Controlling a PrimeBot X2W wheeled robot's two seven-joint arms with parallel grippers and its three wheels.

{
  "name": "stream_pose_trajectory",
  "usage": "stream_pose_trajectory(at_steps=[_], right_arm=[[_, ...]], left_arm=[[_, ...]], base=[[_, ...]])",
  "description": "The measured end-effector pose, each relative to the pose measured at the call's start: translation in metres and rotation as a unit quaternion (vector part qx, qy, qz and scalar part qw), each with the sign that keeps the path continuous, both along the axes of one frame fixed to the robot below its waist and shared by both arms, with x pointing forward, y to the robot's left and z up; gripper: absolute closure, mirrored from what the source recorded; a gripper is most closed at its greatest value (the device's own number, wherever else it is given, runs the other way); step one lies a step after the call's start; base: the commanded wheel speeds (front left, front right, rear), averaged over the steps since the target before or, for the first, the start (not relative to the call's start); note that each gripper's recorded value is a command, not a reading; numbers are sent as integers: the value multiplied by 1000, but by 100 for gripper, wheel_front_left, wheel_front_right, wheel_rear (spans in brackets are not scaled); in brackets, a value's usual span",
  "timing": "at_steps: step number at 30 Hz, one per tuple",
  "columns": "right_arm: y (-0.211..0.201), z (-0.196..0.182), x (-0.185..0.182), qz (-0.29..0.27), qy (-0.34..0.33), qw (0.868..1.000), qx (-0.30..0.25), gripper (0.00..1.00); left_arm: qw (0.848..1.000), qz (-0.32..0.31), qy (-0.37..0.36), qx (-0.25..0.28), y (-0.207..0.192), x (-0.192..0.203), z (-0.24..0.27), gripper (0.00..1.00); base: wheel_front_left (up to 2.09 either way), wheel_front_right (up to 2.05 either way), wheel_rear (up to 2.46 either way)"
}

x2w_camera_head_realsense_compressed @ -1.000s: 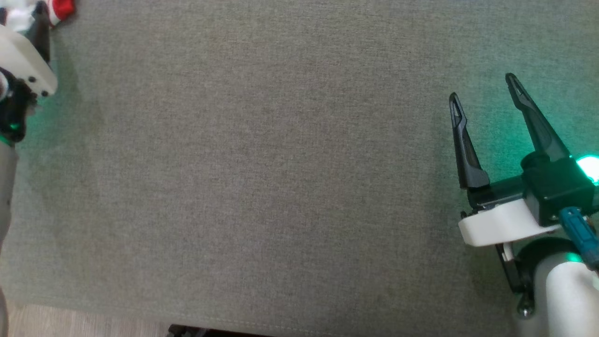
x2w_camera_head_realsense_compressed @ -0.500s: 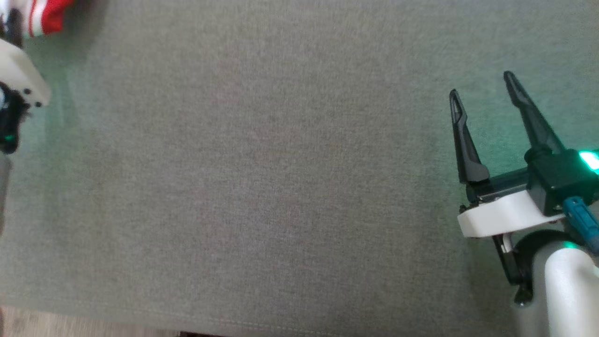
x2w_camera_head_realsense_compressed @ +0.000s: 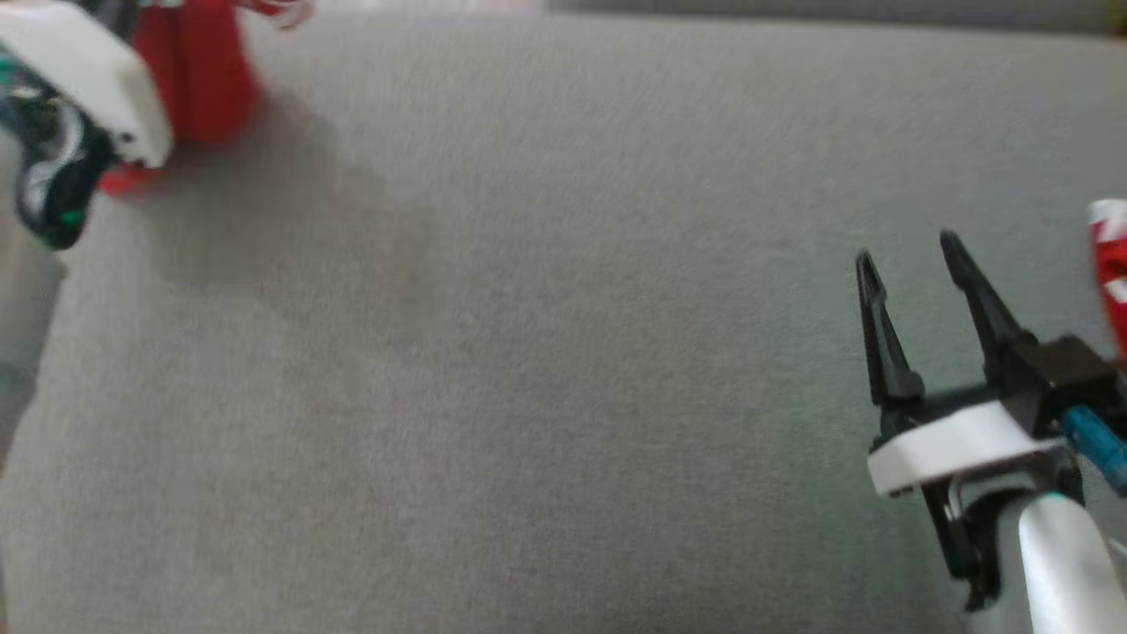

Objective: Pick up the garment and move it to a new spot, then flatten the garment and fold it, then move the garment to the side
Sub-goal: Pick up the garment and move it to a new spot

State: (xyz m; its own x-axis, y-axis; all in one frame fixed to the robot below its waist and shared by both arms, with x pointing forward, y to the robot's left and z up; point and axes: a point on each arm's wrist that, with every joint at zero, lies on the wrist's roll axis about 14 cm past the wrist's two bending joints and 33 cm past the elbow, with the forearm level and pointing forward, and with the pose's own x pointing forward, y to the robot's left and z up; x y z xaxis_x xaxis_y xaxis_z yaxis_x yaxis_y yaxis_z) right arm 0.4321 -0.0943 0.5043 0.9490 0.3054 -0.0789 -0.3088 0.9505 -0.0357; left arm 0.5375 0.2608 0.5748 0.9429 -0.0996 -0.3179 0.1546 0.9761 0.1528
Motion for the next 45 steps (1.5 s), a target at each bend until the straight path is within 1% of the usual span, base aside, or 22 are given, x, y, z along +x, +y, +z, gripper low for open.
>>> stream_pose_trajectory(at_steps=[2,4,7,8,10,11,12,14,16,18,21,24,25,26,27,29,30,31,32,33,37,45], right_arm=[[-11,4,-10,-15,-4,1000,3,0],[-21,10,-21,-28,-11,1000,8,0],[-37,16,-35,-50,-19,998,16,0],[-37,16,-35,-50,-19,998,16,0],[-49,18,-44,-68,-23,997,20,0],[-62,20,-53,-86,-27,996,22,0],[-62,20,-53,-86,-27,996,22,0],[-72,20,-61,-102,-27,994,23,0],[-81,19,-68,-115,-28,993,22,0],[-88,18,-70,-126,-28,991,24,0],[-92,9,-68,-132,-17,991,25,0],[-94,-3,-66,-136,0,990,23,0],[-95,-11,-64,-138,12,990,21,0],[-96,-15,-63,-139,18,990,20,0],[-95,-18,-61,-138,21,990,19,0],[-94,-19,-54,-137,20,990,19,0],[-95,-19,-51,-138,19,990,18,0],[-96,-19,-48,-139,19,990,18,0],[-98,-20,-46,-141,20,990,17,0],[-99,-22,-46,-142,23,989,16,0],[-100,-30,-45,-144,33,989,10,0],[-97,-20,-45,-138,18,990,5,0]], left_arm=[[999,-36,-24,-10,-30,-3,24,100],[995,-80,-47,-29,-68,-8,49,100],[983,-154,-78,-62,-131,-20,80,100],[983,-154,-78,-62,-131,-20,80,100],[972,-199,-89,-91,-172,-32,96,100],[958,-236,-99,-129,-210,-45,111,100],[958,-236,-99,-129,-210,-45,111,100],[942,-270,-101,-170,-243,-61,124,100],[929,-295,-94,-201,-267,-73,127,100],[926,-300,-73,-218,-278,-79,112,100],[931,-274,-25,-241,-276,-76,62,100],[937,-221,35,-266,-264,-77,-8,100],[943,-182,67,-272,-252,-79,-53,100],[947,-161,79,-266,-244,-79,-74,100],[953,-146,83,-251,-235,-79,-92,100],[970,-127,66,-194,-215,-74,-118,100],[975,-116,58,-182,-206,-69,-125,100],[976,-101,55,-184,-200,-66,-131,64],[976,-92,57,-189,-198,-64,-137,35],[976,-88,59,-190,-198,-64,-143,0],[975,-83,54,-200,-199,-66,-150,0],[973,-81,-4,-217,-194,-68,-118,0]], base=[[0,0,0],[0,0,0],[0,0,0],[0,0,0],[0,0,0],[0,0,0],[0,0,0],[0,0,0],[0,0,0],[0,0,0],[0,0,0],[0,0,0],[0,0,0],[0,0,0],[0,0,0],[0,0,0],[0,0,0],[0,0,0],[0,0,0],[0,0,0],[0,0,0],[0,0,0]])
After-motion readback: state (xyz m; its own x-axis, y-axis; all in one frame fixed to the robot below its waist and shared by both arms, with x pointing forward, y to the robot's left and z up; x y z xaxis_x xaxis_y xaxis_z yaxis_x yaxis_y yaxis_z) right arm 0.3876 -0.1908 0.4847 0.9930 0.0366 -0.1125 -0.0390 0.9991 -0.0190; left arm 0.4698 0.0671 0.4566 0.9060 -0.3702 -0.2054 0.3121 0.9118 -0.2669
